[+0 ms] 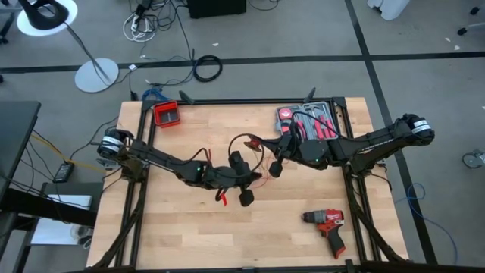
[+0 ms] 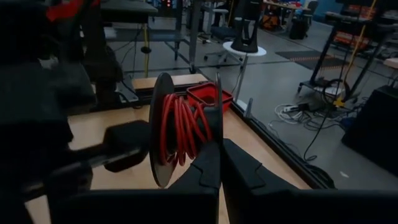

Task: Coil cords
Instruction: Coil the red wire onto the black spool

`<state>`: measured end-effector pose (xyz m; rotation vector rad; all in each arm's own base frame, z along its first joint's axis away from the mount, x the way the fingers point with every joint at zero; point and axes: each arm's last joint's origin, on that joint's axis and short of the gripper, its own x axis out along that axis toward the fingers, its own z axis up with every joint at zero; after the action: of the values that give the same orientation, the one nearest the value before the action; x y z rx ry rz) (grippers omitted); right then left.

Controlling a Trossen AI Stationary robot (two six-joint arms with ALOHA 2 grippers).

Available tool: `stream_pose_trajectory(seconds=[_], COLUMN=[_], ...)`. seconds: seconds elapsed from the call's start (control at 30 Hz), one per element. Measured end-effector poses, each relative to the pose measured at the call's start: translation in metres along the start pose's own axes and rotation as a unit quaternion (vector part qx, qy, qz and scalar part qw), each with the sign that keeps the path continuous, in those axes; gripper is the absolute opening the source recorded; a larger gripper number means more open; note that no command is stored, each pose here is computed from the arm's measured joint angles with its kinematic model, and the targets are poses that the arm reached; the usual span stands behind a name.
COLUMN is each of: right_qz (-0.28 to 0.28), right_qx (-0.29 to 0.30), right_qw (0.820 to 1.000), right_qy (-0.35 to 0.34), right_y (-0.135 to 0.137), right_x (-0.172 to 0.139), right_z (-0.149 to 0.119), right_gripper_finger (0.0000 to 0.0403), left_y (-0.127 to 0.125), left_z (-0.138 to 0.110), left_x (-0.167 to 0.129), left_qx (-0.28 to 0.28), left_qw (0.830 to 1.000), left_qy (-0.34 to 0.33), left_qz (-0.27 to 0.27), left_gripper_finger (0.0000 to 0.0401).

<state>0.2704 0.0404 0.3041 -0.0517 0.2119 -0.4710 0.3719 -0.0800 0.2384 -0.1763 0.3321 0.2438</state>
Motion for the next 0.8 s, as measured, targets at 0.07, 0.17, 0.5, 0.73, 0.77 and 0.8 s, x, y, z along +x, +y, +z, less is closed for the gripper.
stream_pose_trajectory(seconds=[0.07,0.17,0.5,0.73,0.77,0.8], right_qz=[-0.001,-0.001,-0.002,-0.003,-0.003,-0.003], right_qx=[0.001,0.005,-0.009,-0.029,-0.03,-0.029], right_qw=[1.0,1.0,1.0,0.999,0.999,0.999], right_qy=[-0.001,-0.001,0.008,0.031,0.032,0.031], right_y=[0.0,0.0,0.0,-0.001,-0.001,-0.001], right_x=[0.0,0.0,0.0,0.0,0.0,-0.001], right_z=[0.0,0.0,-0.002,-0.007,-0.007,-0.007], right_gripper_finger=[0.0,0.0,0.0,0.0,0.0,0.0], left_y=[-0.001,0.0,0.001,-0.007,-0.007,-0.007], left_z=[0.006,0.013,0.049,0.081,0.085,0.088], left_x=[0.0,0.001,0.001,-0.013,-0.015,-0.017], left_qx=[0.008,0.021,0.067,0.122,0.13,0.135], left_qw=[1.0,1.0,0.997,0.991,0.99,0.988], left_qy=[-0.005,-0.013,-0.014,0.038,0.046,0.053], left_qz=[0.003,0.017,0.032,0.041,0.042,0.043], left_gripper_finger=[0.0,0.0,0.0,0.0,0.0,0.0])
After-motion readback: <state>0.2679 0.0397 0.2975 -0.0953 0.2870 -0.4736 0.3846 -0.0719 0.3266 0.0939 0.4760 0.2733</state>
